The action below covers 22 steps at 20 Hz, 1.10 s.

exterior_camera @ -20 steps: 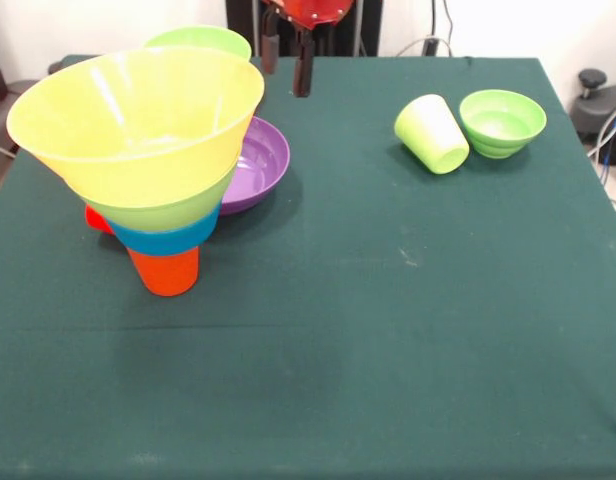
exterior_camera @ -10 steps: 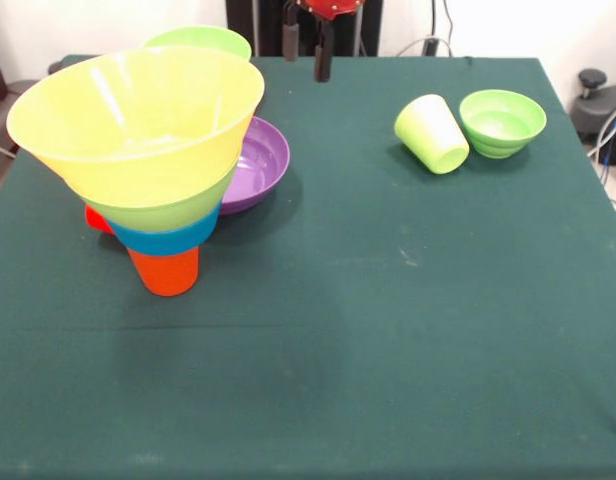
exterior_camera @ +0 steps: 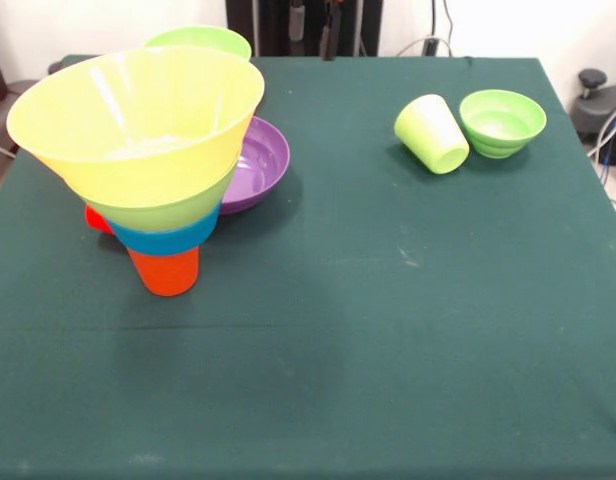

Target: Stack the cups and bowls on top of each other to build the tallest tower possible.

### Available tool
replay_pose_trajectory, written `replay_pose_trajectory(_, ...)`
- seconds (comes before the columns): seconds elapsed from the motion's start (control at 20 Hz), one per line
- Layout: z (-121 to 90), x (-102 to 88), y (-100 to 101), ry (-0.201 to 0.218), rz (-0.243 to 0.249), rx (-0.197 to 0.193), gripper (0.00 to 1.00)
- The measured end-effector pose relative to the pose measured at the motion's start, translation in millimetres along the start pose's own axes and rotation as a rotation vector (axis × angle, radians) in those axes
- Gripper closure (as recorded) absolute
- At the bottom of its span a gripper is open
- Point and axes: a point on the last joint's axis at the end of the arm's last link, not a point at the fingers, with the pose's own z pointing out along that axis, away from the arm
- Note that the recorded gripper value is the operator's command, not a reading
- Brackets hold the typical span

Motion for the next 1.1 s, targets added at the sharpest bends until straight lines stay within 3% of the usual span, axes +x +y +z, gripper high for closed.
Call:
replay_pose_trajectory(0.25,10,-5.6,-8,-0.026,-0.002,-0.022,0.0)
replay_pose_trajectory(0.65,21,0.2,-2,-0.043,-0.03,-0.044,0.0)
replay_pose_trajectory(1.1,10,13.4,15,-0.054,-0.068,-0.069,0.0)
